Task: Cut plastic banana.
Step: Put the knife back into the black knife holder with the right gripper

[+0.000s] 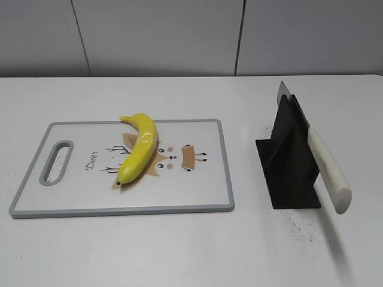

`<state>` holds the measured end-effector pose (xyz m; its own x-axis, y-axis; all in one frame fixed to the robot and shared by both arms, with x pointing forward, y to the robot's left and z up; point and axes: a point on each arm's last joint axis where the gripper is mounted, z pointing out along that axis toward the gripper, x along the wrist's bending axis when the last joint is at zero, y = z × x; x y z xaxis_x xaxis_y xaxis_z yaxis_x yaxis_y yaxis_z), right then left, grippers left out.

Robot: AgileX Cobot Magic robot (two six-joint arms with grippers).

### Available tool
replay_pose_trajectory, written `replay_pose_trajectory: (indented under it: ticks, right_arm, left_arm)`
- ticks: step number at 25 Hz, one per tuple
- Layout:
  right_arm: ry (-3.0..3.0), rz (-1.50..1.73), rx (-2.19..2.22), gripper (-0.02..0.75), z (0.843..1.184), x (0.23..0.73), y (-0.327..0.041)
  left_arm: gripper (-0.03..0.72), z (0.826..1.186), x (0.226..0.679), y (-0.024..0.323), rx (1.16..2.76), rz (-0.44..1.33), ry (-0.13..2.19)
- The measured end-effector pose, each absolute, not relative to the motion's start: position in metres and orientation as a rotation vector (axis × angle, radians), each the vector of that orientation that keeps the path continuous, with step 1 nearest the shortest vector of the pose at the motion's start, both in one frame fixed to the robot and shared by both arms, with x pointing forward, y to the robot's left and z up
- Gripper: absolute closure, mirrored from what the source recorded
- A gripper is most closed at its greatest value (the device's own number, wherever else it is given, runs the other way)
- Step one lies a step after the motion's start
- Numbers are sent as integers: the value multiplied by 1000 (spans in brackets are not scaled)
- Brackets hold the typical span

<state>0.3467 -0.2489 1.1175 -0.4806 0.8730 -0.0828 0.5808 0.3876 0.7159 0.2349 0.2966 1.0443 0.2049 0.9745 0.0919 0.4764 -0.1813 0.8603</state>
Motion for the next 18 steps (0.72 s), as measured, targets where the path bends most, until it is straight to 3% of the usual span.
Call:
replay_pose_trajectory:
  ticks: [7, 11, 18]
  right_arm:
    - [2171, 904, 1208, 146, 1088, 304, -269]
    - [2161, 914, 1202, 148, 1067, 282, -279]
    - [2084, 1017, 1162, 153, 1055, 253, -292]
  left_arm:
    - [69, 1044, 235, 296, 1769, 885, 1360]
    - [57, 1044, 235, 296, 1769, 885, 1360]
    - [102, 1044, 235, 296, 1769, 885, 1360]
